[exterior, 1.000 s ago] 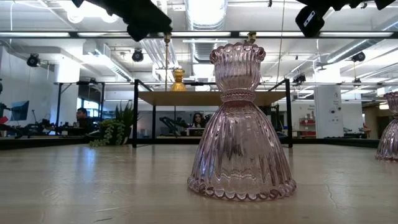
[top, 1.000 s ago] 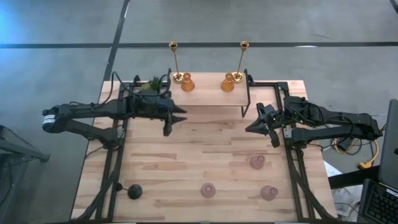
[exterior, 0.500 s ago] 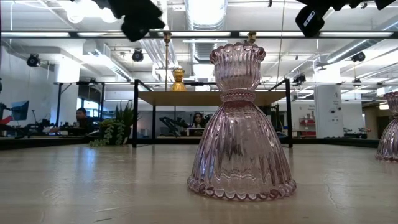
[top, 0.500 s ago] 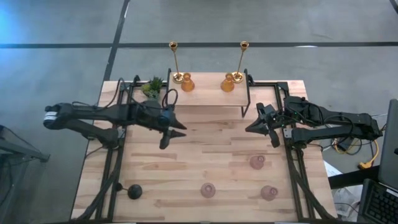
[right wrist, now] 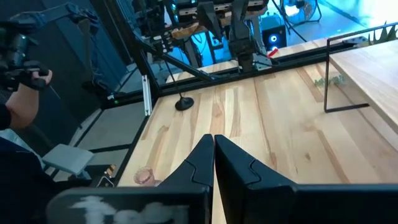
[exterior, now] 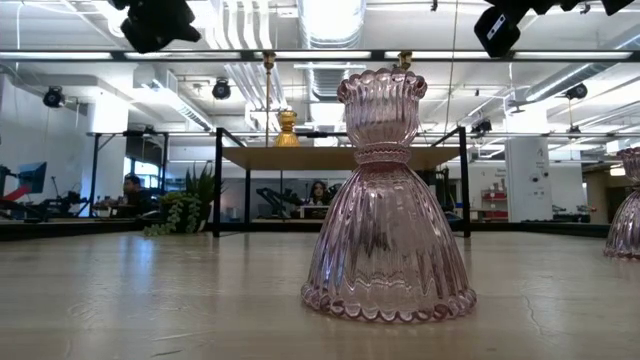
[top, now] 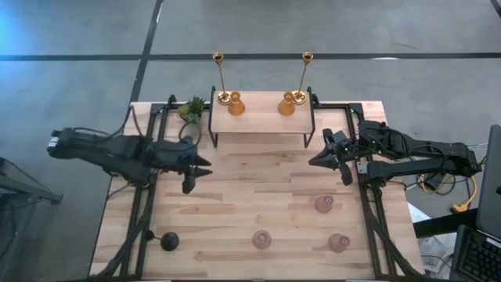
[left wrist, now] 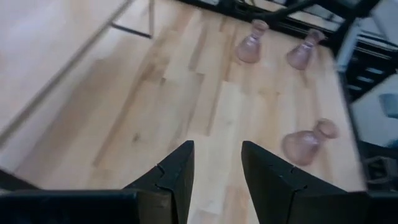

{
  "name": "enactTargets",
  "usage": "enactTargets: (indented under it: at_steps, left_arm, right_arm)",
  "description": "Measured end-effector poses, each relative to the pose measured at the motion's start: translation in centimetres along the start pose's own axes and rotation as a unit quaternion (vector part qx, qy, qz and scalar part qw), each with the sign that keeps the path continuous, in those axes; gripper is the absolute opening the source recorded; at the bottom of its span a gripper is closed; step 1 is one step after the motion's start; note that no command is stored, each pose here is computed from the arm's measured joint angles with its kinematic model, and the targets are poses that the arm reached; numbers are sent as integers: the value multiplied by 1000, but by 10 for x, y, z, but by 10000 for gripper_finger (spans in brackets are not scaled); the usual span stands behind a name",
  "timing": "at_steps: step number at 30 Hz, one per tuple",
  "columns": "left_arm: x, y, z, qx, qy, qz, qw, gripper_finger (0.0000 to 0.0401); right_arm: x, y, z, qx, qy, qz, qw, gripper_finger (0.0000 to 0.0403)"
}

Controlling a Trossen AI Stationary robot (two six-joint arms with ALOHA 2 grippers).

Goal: Pick & Place candle stick holders
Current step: Put the top right pink glass candle holder on the shelf

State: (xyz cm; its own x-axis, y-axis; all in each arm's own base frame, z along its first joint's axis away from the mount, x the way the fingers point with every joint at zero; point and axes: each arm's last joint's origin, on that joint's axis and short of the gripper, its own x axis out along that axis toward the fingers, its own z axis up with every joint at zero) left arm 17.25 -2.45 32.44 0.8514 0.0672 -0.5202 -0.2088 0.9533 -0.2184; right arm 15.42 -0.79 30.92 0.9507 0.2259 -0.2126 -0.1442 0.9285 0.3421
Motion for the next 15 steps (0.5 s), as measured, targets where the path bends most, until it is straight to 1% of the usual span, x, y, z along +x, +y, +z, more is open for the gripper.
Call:
enactTargets:
  at_steps: [3,7,11,13,15]
  left_arm:
    - [2,2,-8,5,-11,29,1000,138]
    - [12,5,-20,5,-14,39,999,138]
    - [21,8,-28,3,-30,61,998,138]
    - [25,10,-31,5,-50,74,996,138]
    - [29,10,-32,18,-72,85,994,138]
  right_arm:
    - [0,1,4,-6,-18,5,1000,9]
    - [0,2,6,-12,-24,21,999,9]
    - [1,3,9,-42,-41,25,998,9]
    - [2,4,12,-63,-56,28,996,9]
    - [5,2,13,-73,-56,24,996,9]
